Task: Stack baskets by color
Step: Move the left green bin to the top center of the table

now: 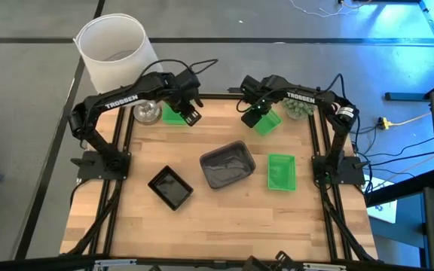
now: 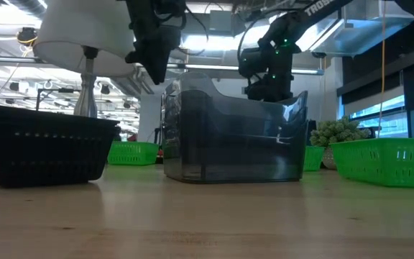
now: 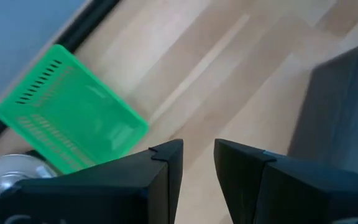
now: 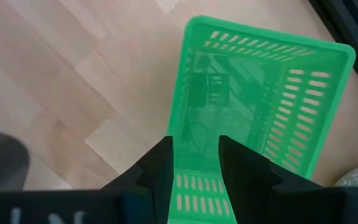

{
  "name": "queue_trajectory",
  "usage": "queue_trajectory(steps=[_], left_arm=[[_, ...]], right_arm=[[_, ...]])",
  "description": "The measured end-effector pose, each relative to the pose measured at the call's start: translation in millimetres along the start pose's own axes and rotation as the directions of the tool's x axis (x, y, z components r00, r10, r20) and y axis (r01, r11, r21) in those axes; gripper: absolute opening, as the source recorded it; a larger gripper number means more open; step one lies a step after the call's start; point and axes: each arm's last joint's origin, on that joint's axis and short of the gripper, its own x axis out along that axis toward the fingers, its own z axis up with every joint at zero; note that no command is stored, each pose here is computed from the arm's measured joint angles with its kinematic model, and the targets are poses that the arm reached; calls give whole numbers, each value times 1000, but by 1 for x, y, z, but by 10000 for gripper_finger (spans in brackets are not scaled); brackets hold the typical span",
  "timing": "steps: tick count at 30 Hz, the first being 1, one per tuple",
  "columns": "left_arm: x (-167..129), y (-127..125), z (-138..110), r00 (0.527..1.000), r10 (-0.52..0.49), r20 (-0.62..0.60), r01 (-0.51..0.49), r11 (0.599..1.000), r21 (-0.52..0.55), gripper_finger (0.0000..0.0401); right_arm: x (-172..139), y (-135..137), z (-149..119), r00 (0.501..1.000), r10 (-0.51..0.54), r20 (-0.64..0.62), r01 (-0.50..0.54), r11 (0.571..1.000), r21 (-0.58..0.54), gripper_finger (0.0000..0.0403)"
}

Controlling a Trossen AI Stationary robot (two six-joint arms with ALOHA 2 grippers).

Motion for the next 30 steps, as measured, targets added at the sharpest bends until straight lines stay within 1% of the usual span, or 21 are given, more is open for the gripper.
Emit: queue_trajectory(steps=[4,8,14,18,20,23,28,30], left_arm=[[0,-3,0,999,40,16,-40,998,41,82],[-1,-11,-2,999,30,17,-32,990,137,82],[-2,-23,-6,999,41,25,-45,981,187,82],[-3,-32,-9,999,29,25,-35,969,243,82],[-3,-37,-11,1000,21,24,-27,963,267,82],[-4,-40,-13,1000,16,23,-21,960,281,82],[-4,-40,-12,1000,16,23,-22,961,276,82],[1,-40,-10,1000,20,19,-24,962,273,82]], right_arm=[[0,0,0,1000,-1,-1,1,1000,2,128],[0,0,0,1000,7,-2,-7,1000,0,128],[0,0,0,1000,9,-3,-9,1000,0,128],[0,0,0,1000,11,-2,-11,1000,-1,128],[0,1,0,999,39,-2,-39,999,-3,128],[0,3,2,996,85,14,-85,996,-6,128],[0,3,6,995,87,50,-86,996,-27,128],[0,3,6,995,87,54,-86,996,-31,128]])
